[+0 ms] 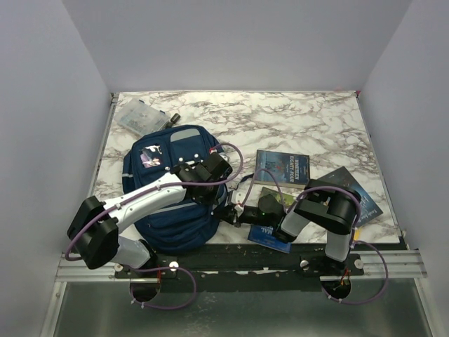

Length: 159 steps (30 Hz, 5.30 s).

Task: Pack the student bag
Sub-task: Unzip the student bag at the center of the board.

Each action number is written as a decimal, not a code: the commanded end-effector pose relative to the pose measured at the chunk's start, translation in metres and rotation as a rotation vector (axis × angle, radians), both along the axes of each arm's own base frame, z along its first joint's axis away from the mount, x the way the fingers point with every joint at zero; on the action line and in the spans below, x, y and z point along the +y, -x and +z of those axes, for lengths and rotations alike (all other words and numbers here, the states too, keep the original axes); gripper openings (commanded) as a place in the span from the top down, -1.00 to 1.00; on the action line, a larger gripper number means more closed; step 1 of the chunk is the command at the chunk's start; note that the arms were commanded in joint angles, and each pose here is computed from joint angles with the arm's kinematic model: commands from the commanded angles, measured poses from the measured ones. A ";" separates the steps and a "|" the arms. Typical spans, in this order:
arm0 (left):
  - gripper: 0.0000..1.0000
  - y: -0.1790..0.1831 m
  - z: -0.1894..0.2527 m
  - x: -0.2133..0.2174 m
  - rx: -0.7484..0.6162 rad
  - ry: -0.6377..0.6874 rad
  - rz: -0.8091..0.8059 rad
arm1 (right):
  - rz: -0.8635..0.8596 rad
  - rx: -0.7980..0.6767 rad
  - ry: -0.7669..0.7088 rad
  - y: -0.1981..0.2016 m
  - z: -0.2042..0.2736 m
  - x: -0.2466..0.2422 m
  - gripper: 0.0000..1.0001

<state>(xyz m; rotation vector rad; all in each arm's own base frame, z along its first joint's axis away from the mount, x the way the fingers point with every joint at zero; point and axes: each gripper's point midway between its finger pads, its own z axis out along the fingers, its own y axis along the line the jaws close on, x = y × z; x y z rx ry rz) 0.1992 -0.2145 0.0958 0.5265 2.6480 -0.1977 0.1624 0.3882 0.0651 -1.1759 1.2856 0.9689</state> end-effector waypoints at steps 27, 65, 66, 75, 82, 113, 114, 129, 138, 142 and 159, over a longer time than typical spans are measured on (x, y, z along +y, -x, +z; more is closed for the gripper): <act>1.00 -0.160 0.133 -0.003 -0.411 0.295 0.892 | -0.375 0.200 0.075 0.015 0.018 -0.043 0.99; 0.35 -0.015 -0.035 -0.071 0.030 -0.095 0.025 | -0.222 0.219 -0.033 0.026 0.012 -0.044 0.99; 0.38 -0.016 -0.038 -0.068 0.031 -0.105 0.028 | -0.223 0.219 -0.031 0.026 0.011 -0.045 0.99; 1.00 -0.036 -0.035 -0.064 -0.015 -0.103 0.015 | -0.224 0.210 0.001 0.025 0.008 -0.043 0.99; 1.00 -0.100 0.091 -0.027 -0.462 -0.091 0.272 | -0.220 0.206 0.074 0.024 0.009 -0.040 0.99; -0.24 -0.020 0.059 -0.063 -0.046 0.250 -0.045 | -0.322 0.224 0.013 0.037 0.021 -0.046 0.99; -0.26 -0.017 0.047 -0.059 -0.033 0.219 -0.034 | -0.318 0.235 -0.002 0.038 0.021 -0.047 0.99; -0.42 -0.040 -0.036 -0.018 -0.197 -0.414 0.011 | -0.343 0.264 -0.014 0.039 0.018 -0.061 0.99; 0.41 -0.046 -0.044 -0.025 -0.189 -0.445 -0.016 | -0.328 0.265 -0.003 0.042 0.013 -0.063 0.99; 1.00 -0.056 -0.032 -0.029 -0.230 -0.433 -0.002 | -0.328 0.251 0.032 0.042 0.009 -0.065 0.99; 1.00 -0.148 0.198 -0.022 -0.586 0.216 0.597 | -0.258 0.202 0.212 0.048 0.038 -0.029 0.99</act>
